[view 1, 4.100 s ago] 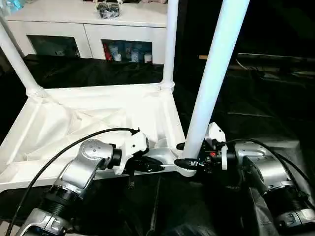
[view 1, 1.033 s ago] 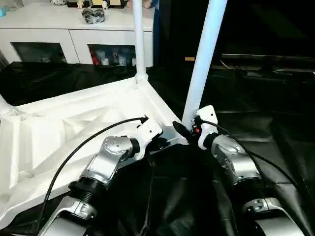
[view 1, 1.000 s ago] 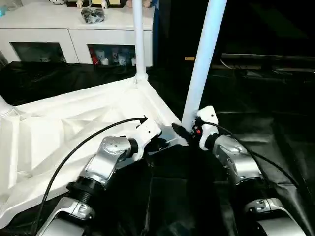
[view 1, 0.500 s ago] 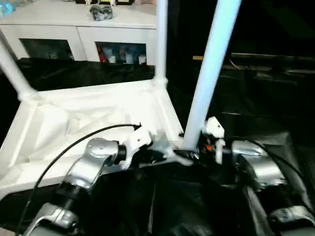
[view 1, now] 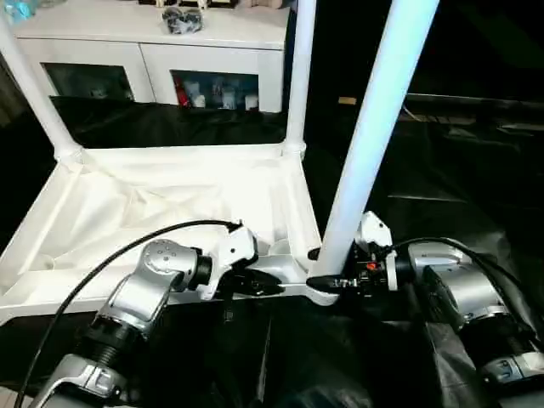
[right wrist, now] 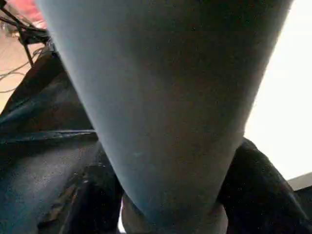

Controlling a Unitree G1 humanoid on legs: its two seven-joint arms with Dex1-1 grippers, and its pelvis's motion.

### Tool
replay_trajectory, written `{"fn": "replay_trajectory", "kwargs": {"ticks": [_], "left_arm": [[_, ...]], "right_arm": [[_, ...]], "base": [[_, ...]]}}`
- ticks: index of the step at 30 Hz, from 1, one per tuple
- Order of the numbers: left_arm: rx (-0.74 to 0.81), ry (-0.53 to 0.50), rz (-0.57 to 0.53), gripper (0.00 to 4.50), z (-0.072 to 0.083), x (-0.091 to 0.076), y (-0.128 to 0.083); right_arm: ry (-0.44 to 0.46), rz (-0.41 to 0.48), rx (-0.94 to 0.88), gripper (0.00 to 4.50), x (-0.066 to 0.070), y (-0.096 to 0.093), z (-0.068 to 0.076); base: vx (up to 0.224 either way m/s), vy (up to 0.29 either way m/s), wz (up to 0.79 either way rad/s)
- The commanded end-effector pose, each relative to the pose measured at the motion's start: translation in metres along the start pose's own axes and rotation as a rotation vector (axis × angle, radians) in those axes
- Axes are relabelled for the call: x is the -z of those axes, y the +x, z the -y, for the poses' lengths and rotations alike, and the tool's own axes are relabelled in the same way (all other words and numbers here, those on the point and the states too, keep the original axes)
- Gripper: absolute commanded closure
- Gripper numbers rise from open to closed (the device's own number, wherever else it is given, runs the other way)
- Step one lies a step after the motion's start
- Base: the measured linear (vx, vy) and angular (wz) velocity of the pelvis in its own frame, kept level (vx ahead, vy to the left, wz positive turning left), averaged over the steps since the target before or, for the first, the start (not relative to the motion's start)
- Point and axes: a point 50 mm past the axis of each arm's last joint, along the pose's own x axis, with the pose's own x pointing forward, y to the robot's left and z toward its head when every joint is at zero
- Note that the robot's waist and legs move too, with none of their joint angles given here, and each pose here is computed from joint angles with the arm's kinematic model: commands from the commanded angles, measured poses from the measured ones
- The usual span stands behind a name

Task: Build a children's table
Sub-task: Rotate leg to tighten

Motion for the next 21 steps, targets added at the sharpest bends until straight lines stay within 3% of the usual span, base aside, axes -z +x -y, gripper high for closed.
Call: {"fn": "replay_trajectory", "kwargs": {"ticks": [1, 7, 10, 13, 14, 17, 21], "left_arm": [[-0.064, 0.062, 0.098, 4.50, -0.006, -0.023, 0.000], [-0.201, 0.040, 0.107, 4.50, -0.017, -0.026, 0.009], [-0.277, 0.021, 0.112, 4.50, -0.022, -0.030, 0.022], [-0.320, 0.008, 0.114, 4.50, -0.024, -0.034, 0.031], [-0.373, -0.002, 0.115, 4.50, -0.027, -0.038, 0.042], [-0.427, -0.011, 0.121, 4.50, -0.029, -0.043, 0.050], [-0.435, -0.006, 0.133, 4.50, -0.029, -0.048, 0.058]], "right_arm": [[0.065, -0.021, -0.080, 2.22, 0.014, 0.016, -0.014], [0.085, 0.033, 0.103, 2.42, 0.018, 0.028, -0.006], [0.139, 0.050, 0.328, 2.48, 0.022, 0.041, 0.007], [0.202, 0.074, 0.425, 2.51, 0.023, 0.050, 0.011], [0.245, 0.084, 0.526, 2.52, 0.022, 0.062, 0.014], [0.267, 0.072, 0.620, 2.52, 0.020, 0.075, 0.018], [0.249, 0.095, 0.625, 2.52, 0.010, 0.090, 0.019]], "base": [[0.000, 0.000, 0.00], [0.000, 0.000, 0.00], [0.000, 0.000, 0.00], [0.000, 0.000, 0.00], [0.000, 0.000, 0.00], [0.000, 0.000, 0.00], [0.000, 0.000, 0.00]]}}
